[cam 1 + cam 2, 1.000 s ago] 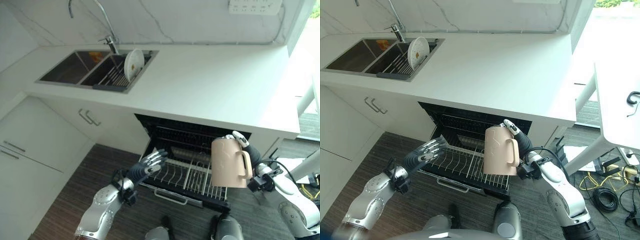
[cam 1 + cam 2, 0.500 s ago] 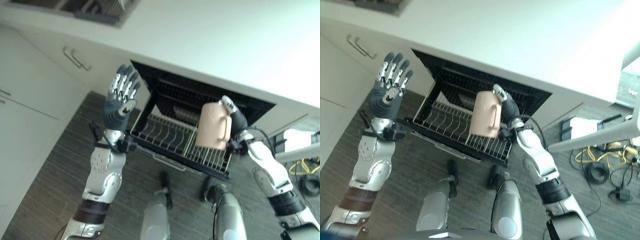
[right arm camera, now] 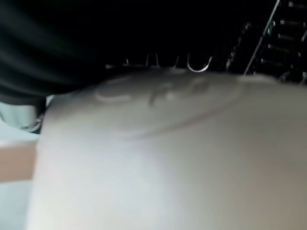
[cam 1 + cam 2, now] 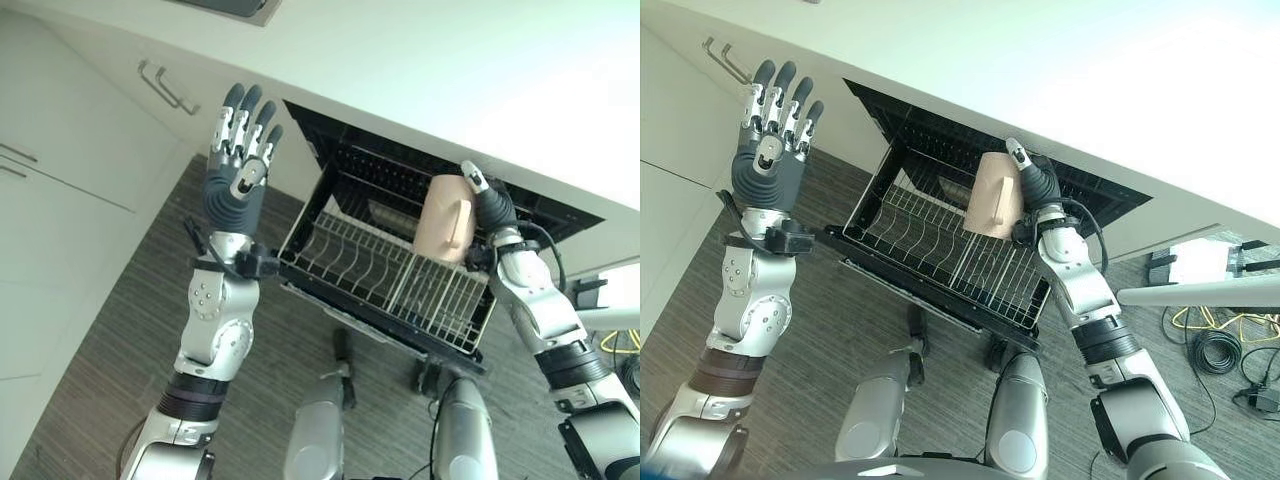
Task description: Place the dishes in the dishwasher.
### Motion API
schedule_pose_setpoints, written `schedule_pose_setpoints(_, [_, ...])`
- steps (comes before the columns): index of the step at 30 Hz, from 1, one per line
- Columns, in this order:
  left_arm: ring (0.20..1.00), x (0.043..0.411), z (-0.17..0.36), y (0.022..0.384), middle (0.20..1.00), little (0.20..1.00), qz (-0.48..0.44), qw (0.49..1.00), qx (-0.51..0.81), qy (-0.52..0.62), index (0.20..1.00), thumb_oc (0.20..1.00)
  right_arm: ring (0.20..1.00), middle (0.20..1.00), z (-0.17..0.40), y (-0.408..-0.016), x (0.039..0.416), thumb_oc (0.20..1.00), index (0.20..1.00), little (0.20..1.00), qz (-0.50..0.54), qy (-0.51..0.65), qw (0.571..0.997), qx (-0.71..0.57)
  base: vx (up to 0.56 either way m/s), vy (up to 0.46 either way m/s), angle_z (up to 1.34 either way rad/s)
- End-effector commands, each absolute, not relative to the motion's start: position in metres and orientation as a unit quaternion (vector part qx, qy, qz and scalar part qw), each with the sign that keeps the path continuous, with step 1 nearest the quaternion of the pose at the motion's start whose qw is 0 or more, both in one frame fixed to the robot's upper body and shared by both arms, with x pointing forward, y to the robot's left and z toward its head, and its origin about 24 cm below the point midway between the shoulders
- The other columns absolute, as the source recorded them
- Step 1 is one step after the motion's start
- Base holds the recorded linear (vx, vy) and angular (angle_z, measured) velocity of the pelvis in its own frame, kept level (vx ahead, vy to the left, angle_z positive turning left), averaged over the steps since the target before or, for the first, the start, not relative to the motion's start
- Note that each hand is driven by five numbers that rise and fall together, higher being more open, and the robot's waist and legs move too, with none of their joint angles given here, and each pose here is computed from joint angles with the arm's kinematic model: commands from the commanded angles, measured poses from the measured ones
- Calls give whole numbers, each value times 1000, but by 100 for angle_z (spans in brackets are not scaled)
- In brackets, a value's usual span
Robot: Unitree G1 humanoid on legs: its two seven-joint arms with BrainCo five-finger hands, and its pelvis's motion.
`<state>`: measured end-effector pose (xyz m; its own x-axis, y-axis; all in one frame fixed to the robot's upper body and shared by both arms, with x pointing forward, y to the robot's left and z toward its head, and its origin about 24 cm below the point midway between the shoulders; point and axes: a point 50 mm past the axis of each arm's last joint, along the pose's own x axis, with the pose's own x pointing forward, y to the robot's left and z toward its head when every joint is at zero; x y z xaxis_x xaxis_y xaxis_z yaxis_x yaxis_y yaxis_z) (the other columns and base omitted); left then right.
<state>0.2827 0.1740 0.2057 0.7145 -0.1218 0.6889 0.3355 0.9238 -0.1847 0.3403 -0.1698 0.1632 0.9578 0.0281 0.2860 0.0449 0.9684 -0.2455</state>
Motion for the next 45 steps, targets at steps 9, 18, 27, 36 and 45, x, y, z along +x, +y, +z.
schedule_pose_setpoints(9, [1000,258,254,174,1000,1000,-158,849,-146,-482,1000,1000,200,200,203,-168,361,200,200,200,-59,-226,945,-228,-1,2,1])
schedule_pose_setpoints(18, [1000,255,254,170,1000,1000,-172,841,-156,-489,1000,1000,200,200,188,-173,371,200,200,200,-65,-194,937,-284,-7,-3,2])
schedule_pose_setpoints(27, [1000,254,259,165,1000,1000,-191,826,-166,-503,1000,1000,200,200,176,-165,382,200,200,200,-42,-174,917,-355,-3,-1,3])
schedule_pose_setpoints(36, [1000,251,265,162,1000,1000,-198,817,-172,-514,1000,1000,200,200,140,-185,389,200,200,200,-53,-77,915,-392,0,-4,7])
schedule_pose_setpoints(45, [1000,251,266,163,1000,1000,-202,816,-171,-514,1000,1000,1000,1000,137,-196,388,1000,1000,1000,-71,-57,921,-380,6,-5,3])
